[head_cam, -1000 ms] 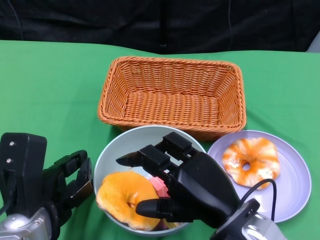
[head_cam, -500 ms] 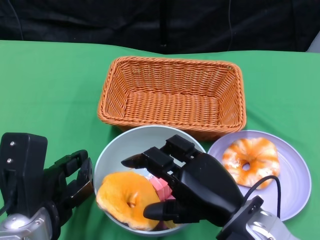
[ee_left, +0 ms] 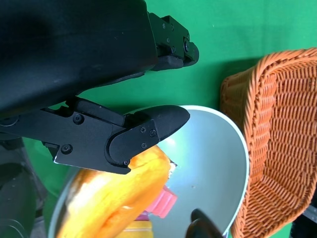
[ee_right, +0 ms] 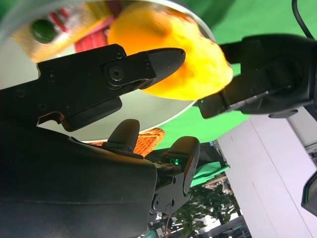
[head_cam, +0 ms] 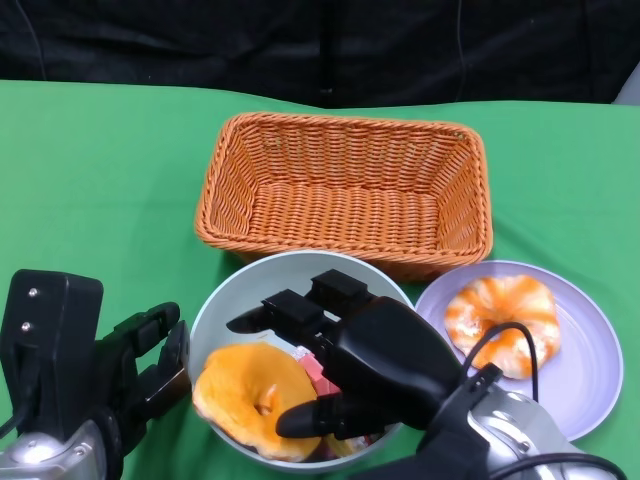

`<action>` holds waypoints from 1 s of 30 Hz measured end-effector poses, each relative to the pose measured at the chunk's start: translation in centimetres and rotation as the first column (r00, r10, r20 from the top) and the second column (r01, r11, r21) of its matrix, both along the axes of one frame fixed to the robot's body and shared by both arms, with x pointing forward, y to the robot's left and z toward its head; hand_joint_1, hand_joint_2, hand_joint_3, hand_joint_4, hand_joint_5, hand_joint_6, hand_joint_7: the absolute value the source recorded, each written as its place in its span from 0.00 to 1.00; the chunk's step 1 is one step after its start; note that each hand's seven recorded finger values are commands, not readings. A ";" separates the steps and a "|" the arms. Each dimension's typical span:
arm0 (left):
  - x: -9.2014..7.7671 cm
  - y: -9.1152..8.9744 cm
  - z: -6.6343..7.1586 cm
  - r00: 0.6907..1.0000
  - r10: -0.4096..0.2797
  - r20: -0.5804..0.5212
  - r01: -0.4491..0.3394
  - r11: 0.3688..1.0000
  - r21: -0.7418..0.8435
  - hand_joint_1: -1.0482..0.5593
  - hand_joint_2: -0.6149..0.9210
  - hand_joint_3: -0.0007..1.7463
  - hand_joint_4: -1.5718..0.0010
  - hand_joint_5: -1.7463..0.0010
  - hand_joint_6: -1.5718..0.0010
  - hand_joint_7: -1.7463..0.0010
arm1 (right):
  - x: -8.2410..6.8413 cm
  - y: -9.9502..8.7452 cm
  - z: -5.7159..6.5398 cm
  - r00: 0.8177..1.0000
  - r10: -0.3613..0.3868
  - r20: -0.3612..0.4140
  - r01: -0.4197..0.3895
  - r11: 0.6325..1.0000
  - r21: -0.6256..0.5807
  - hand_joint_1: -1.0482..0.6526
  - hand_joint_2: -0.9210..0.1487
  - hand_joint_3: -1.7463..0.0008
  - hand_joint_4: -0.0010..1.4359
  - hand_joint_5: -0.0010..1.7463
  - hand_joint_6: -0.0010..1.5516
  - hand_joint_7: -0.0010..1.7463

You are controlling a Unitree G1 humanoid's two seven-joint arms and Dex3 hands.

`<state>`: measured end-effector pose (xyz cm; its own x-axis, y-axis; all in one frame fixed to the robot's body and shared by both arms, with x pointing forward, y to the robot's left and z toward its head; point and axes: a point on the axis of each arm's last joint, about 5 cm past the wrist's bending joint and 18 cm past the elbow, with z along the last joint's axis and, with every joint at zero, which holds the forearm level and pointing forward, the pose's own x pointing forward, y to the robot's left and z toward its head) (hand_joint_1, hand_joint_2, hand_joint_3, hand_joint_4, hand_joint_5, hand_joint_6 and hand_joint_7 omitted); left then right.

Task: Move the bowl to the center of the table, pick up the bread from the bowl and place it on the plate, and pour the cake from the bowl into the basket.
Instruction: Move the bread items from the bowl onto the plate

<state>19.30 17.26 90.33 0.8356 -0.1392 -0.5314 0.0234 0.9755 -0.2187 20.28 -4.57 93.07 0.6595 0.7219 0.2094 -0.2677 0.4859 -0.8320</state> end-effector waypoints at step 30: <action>-0.1 -0.5 -0.1 1.000 0.000 0.012 0.000 1.000 -0.002 0.36 1.00 0.44 0.81 0.59 0.78 0.94 | 2.7 1.8 0.6 0.995 0.087 -0.051 -0.095 0.976 -0.198 0.26 0.00 0.91 0.13 0.52 0.17 0.28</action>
